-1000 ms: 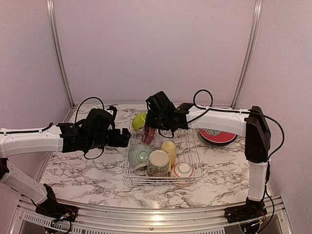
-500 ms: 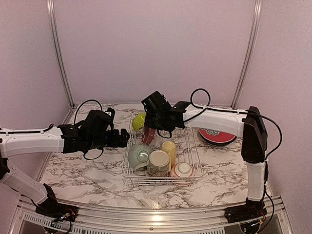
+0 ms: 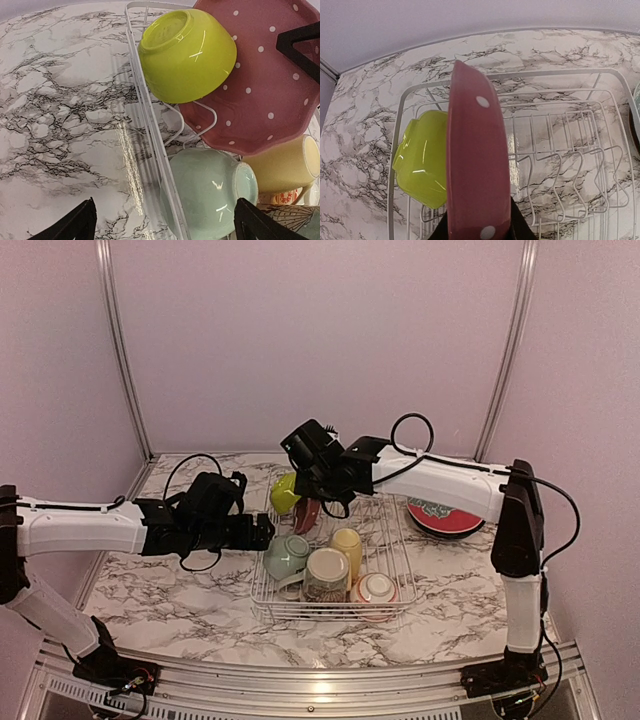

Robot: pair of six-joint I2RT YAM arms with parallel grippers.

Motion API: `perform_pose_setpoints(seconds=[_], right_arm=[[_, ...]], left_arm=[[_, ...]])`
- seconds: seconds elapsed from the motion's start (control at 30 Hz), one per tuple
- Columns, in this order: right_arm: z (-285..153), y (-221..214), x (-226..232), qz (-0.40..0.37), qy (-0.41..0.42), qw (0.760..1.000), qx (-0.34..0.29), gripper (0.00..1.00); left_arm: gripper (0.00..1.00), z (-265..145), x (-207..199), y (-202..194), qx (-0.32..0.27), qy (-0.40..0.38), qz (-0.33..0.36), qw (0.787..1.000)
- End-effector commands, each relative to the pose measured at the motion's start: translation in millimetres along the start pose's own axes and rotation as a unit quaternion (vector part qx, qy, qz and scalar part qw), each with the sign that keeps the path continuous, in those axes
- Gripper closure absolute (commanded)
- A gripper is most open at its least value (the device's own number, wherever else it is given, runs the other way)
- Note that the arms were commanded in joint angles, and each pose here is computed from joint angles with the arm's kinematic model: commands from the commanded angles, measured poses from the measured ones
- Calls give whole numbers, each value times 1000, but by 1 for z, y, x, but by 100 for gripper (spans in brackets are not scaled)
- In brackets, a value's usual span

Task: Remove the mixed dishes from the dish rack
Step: Grab the plate from the dish rack.

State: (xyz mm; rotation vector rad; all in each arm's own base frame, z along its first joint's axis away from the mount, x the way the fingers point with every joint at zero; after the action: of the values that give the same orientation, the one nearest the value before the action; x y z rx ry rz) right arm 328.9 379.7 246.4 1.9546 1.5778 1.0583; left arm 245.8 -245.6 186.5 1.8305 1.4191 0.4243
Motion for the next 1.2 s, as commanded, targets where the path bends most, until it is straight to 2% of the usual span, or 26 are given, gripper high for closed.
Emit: perform_pose_setpoints(seconds=[0.0, 0.33, 0.57, 0.97, 1.17], right_arm=[[-32, 35, 3, -3, -20, 997, -68, 100], [-43, 43, 2, -8, -37, 996, -86, 100], [-52, 50, -1, -5, -42, 994, -98, 100], [-76, 65, -11, 40, -23, 991, -122, 100], [-69, 60, -3, 37, -1, 993, -110, 100]], left_arm=[[2, 4, -4, 4, -3, -14, -9, 1000], [1, 1, -5, 8, -9, -18, -8, 1000], [1, -9, -7, 27, -35, -4, 8, 999], [1, -12, -10, 33, -44, -16, 1, 999], [1, -8, -12, 31, -39, -24, -2, 999]])
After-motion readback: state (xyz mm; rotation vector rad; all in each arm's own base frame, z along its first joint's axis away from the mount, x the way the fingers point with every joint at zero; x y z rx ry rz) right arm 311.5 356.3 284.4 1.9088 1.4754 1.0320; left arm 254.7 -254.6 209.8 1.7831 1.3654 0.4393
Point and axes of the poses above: each gripper's point midway between its finger pads, its own z axis out along the fingers, its own x axis along the line the jaws close on, y = z × x, the point moved 8 cm from there along -z, back along the fingers, and after that the axes turned 6 degrees about z, right-handed, at the moved point
